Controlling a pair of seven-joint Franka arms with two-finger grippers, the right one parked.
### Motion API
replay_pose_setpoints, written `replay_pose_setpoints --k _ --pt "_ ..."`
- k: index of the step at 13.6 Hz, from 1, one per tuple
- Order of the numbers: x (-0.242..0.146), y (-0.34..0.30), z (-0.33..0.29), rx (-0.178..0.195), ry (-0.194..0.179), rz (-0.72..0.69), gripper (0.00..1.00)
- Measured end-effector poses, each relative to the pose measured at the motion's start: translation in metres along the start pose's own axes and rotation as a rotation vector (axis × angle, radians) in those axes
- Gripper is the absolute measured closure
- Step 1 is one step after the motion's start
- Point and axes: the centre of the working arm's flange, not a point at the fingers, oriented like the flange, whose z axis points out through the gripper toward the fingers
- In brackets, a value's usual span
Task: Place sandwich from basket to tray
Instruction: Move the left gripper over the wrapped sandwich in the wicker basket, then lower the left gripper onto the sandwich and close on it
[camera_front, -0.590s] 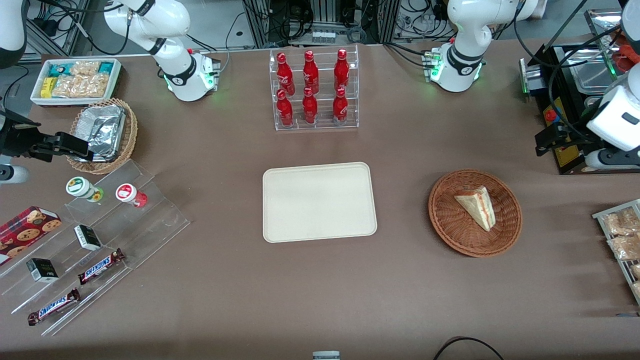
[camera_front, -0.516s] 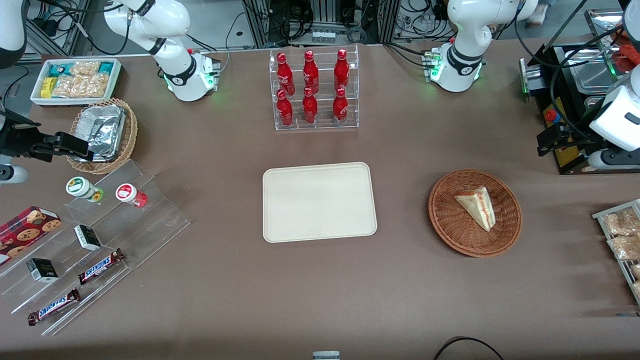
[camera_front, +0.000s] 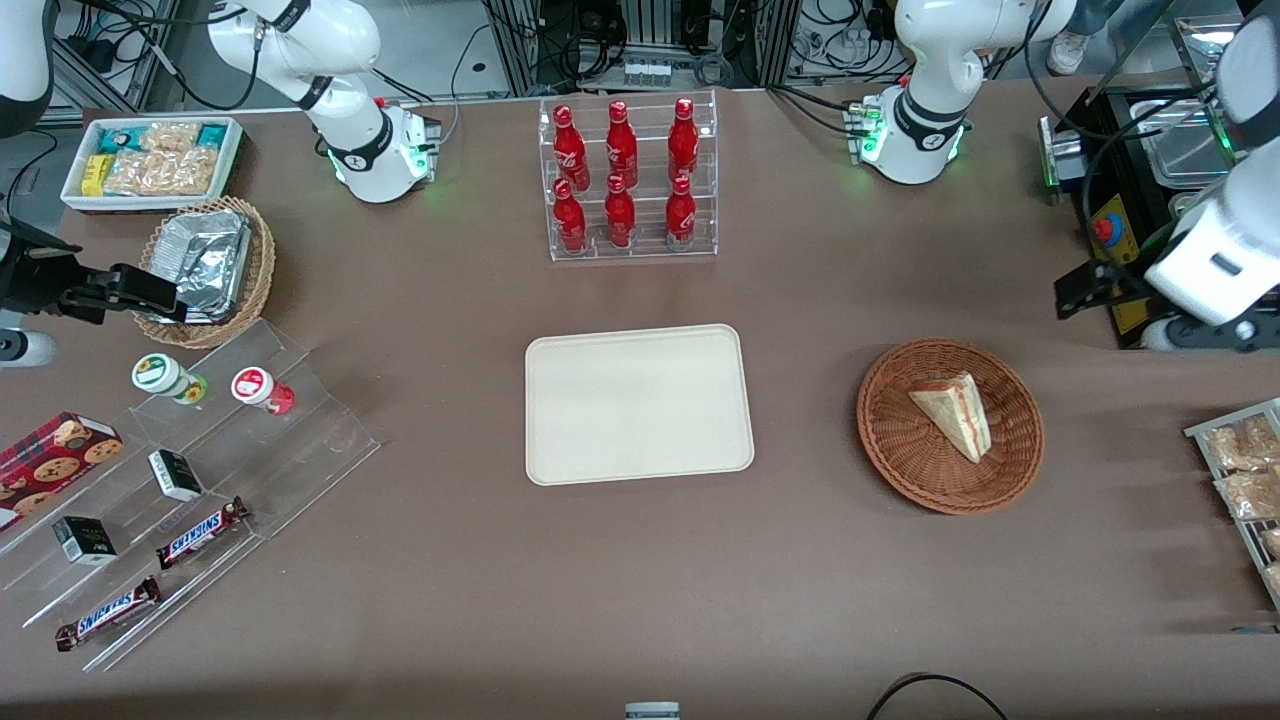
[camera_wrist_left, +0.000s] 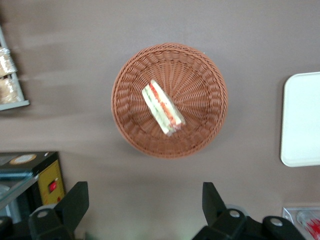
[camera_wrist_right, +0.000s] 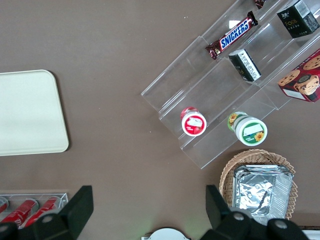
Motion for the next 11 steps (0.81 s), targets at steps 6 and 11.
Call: replay_pose_setpoints --k 6,11 --pt "-0.002 0.007 0.114 -0.013 0.092 -0.169 0.0" --pt "-0.016 0.01 0.177 -0.035 0.108 -0.437 0.0"
